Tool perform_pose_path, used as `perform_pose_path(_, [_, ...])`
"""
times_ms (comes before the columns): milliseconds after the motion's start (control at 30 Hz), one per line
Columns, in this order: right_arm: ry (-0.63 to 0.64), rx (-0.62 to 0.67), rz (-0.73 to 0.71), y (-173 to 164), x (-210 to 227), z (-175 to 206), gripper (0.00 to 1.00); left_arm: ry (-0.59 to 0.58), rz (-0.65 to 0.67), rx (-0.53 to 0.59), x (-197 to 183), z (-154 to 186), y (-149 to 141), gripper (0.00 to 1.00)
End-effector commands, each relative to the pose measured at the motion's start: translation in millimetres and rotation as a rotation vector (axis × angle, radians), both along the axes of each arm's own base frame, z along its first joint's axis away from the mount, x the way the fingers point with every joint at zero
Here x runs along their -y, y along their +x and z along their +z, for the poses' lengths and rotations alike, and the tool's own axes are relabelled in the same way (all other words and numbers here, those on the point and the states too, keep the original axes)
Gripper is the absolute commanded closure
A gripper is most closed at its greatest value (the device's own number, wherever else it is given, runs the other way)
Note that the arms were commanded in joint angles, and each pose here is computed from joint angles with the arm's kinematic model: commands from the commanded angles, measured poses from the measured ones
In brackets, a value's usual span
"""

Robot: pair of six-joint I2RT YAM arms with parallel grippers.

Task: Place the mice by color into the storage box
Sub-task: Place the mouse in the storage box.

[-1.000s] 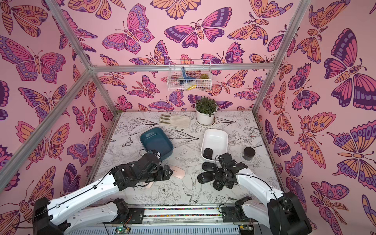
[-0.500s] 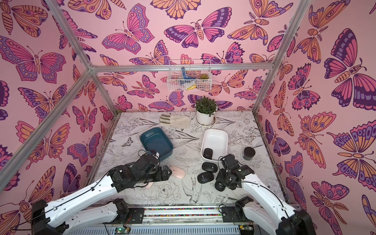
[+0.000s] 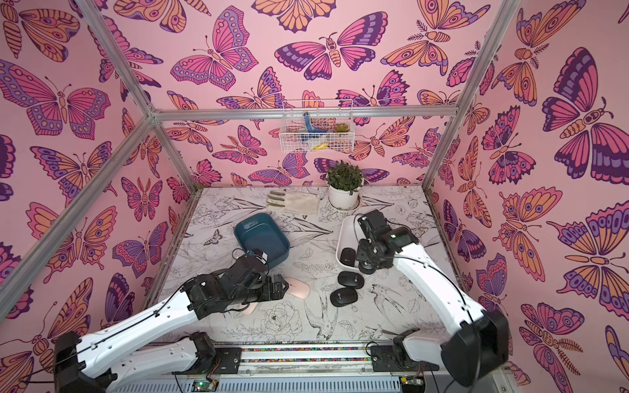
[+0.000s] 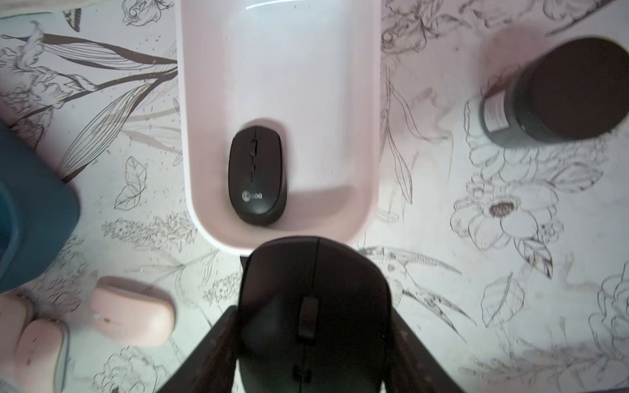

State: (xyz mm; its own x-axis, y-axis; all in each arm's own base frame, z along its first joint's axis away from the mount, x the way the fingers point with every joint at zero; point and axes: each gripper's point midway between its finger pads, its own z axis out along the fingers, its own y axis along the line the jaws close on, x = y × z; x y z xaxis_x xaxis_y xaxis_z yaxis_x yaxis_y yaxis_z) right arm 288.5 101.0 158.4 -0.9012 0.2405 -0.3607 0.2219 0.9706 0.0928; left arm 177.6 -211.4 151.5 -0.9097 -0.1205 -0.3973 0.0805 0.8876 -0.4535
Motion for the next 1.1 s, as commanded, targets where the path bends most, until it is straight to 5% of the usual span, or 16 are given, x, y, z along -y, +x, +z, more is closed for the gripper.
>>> perform_pose_path(0, [-0.108, -0.029, 0.084, 29, 3, -7, 0.56, -0.002, -0.004, 0.001, -2, 1, -3, 0.01])
perform_pose_path(233, [-0.136, -0.118, 0.094, 61, 5, -48, 0.56, 0.009, 0.003, -0.007, -5, -2, -5, 0.01])
perform_pose_path(633, [-0.055, -0.200, 0.047, 68, 11, -101, 0.55, 0.024, 0.000, -0.010, -3, 0, -3, 0.01])
perform_pose_path(1067, [-0.042, -0.213, 0.021, 57, 13, -110, 0.29, 0.024, 0.001, -0.013, -3, 0, -3, 0.01])
